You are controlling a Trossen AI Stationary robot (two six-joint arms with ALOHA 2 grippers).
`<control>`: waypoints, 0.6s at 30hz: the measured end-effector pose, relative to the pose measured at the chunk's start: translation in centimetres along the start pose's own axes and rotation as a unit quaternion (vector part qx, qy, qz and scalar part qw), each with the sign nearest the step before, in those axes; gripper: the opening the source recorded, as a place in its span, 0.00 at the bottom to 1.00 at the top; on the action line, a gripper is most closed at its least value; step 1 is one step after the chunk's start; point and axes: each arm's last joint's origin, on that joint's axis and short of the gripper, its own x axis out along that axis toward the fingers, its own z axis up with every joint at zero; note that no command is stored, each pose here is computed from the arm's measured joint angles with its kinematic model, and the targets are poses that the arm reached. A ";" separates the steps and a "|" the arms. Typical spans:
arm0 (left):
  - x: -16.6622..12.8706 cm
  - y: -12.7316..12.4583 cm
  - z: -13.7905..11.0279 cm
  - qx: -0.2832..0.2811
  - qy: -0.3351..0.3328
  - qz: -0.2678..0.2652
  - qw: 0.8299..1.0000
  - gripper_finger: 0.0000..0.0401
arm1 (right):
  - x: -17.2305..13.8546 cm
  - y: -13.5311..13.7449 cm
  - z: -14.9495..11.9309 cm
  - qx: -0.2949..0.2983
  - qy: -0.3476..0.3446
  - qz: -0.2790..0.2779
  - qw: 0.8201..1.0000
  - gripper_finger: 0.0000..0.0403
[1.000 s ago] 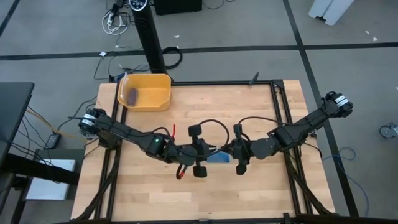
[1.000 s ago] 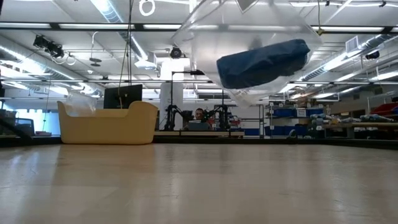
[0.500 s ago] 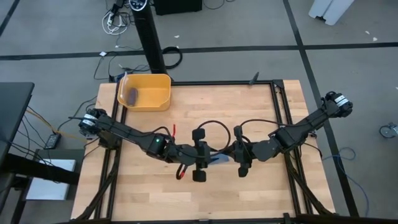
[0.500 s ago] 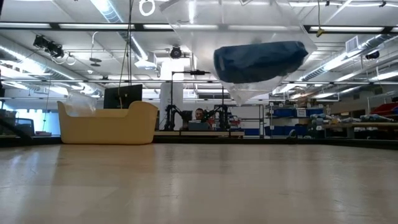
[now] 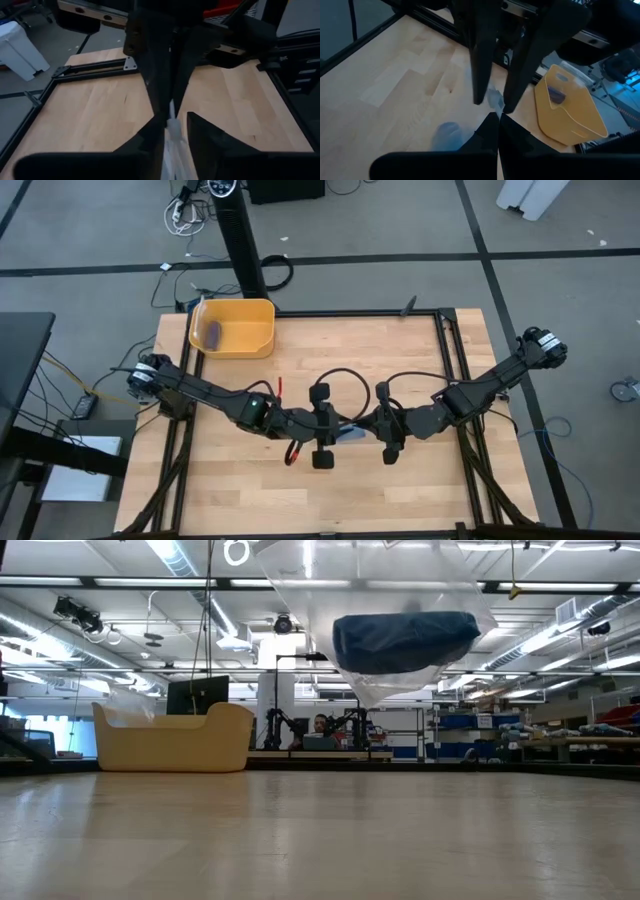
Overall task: Roll bandage
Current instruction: Close the transparent zip bag
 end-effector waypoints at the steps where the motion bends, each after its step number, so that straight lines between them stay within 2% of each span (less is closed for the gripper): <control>1: 0.0 0.0 0.0 0.000 0.000 0.000 1.000 0.20 | 0.0 0.0 0.0 0.000 0.000 0.000 1.000 0.00; 7: 0.0 0.0 -0.1 0.012 0.006 0.002 1.000 0.05 | 0.0 0.0 0.0 -0.001 0.000 0.000 1.000 0.00; 18: -0.1 0.1 -0.6 0.024 0.034 0.019 0.999 0.05 | 0.1 0.0 0.0 0.001 -0.002 -0.002 1.000 0.00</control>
